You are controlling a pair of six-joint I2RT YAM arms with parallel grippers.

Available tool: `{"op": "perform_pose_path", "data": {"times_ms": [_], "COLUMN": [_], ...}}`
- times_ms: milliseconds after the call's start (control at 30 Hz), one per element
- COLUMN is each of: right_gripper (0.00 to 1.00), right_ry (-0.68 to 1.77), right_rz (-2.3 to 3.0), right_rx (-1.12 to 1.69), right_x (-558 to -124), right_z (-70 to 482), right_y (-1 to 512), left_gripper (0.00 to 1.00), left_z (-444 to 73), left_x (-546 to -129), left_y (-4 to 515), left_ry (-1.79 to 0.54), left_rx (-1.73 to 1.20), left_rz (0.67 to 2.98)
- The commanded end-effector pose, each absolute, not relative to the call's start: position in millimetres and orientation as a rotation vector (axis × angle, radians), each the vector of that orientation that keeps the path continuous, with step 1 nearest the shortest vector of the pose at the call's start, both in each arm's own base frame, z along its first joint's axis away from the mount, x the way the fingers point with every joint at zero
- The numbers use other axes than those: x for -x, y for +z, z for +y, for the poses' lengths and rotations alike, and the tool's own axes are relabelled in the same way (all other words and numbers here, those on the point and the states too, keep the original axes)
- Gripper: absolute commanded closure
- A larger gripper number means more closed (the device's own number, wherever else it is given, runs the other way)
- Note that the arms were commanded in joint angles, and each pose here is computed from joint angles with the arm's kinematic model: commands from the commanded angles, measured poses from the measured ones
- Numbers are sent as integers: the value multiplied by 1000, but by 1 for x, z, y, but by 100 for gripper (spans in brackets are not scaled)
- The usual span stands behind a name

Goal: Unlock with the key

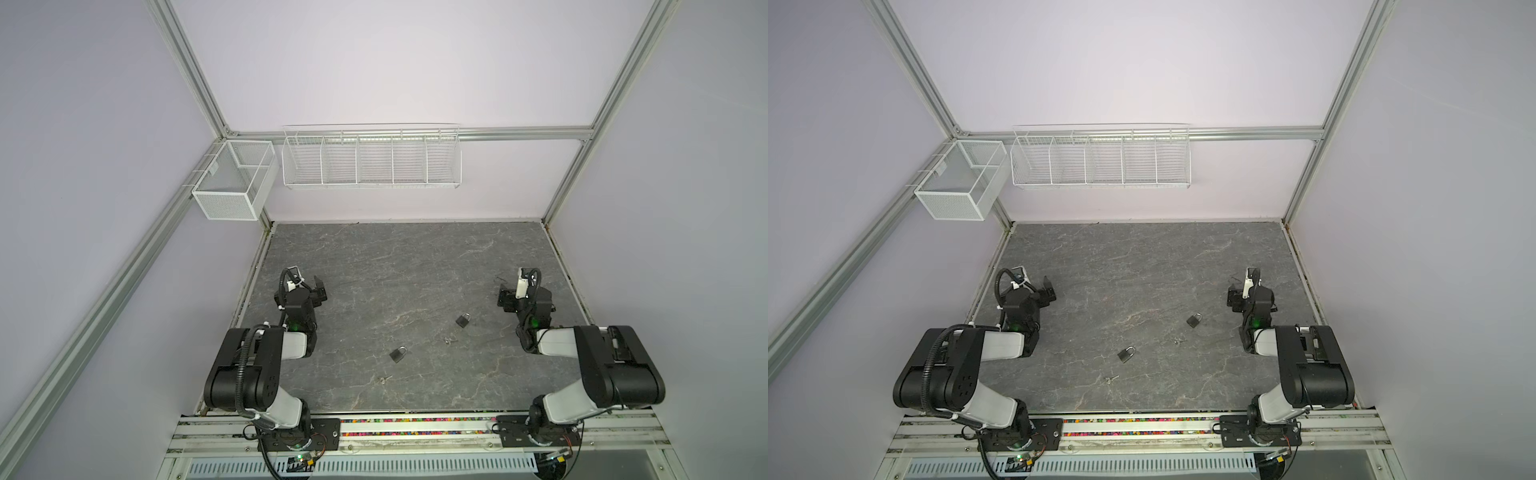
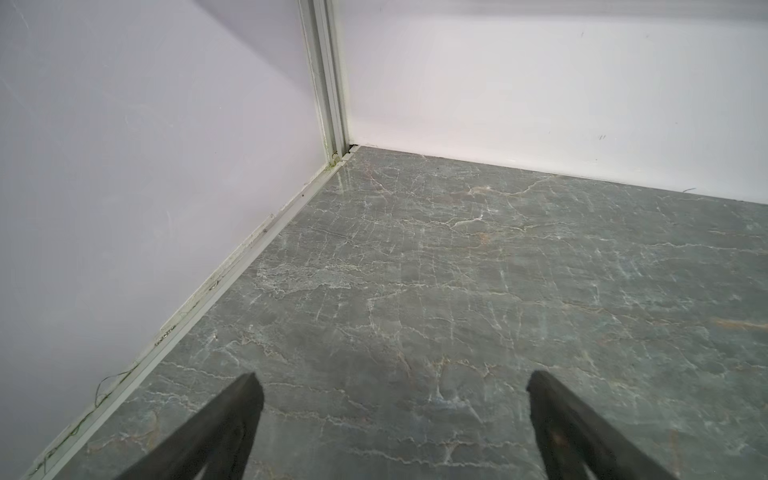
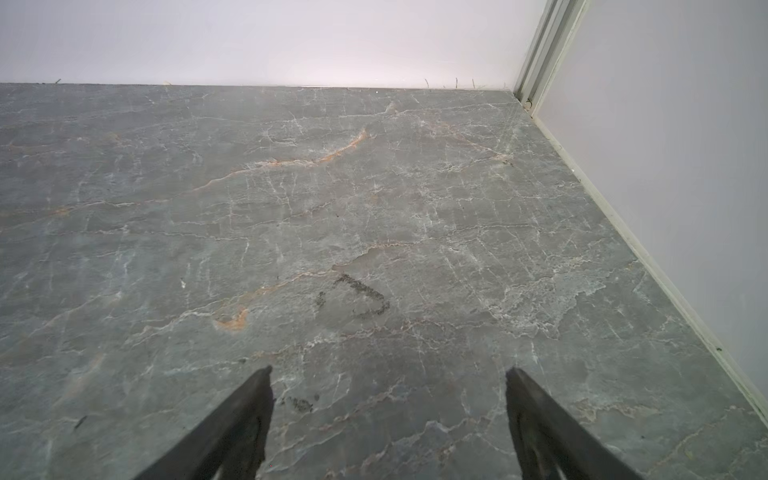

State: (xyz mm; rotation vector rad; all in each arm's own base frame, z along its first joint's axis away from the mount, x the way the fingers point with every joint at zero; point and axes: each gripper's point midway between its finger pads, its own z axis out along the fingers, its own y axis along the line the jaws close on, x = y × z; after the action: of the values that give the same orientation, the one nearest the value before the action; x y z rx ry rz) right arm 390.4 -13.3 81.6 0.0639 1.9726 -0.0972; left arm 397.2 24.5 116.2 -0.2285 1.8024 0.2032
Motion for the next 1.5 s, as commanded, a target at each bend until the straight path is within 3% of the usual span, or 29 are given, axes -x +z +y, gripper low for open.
{"op": "perform_pose_path", "data": {"times_ms": [0,1033,1467], "right_gripper": [12,11,11], "right_ry": [-98,-97,-132], "right_rz": [1935,1929,1929], "right_rx": [-29,-31,-102], "right_x": [-395,-394,-385], "right_z": [-11,-11,-21], "right_y": [92,93,127], "left_gripper": [1,1,1], "left_z": [26,26,24], "left_x": [-400,-399,-380], "left_y": [119,120,165], "left_ry": [205,204,175], "left_rx": [224,226,218], "left_rz": [1791,1787,1723]}}
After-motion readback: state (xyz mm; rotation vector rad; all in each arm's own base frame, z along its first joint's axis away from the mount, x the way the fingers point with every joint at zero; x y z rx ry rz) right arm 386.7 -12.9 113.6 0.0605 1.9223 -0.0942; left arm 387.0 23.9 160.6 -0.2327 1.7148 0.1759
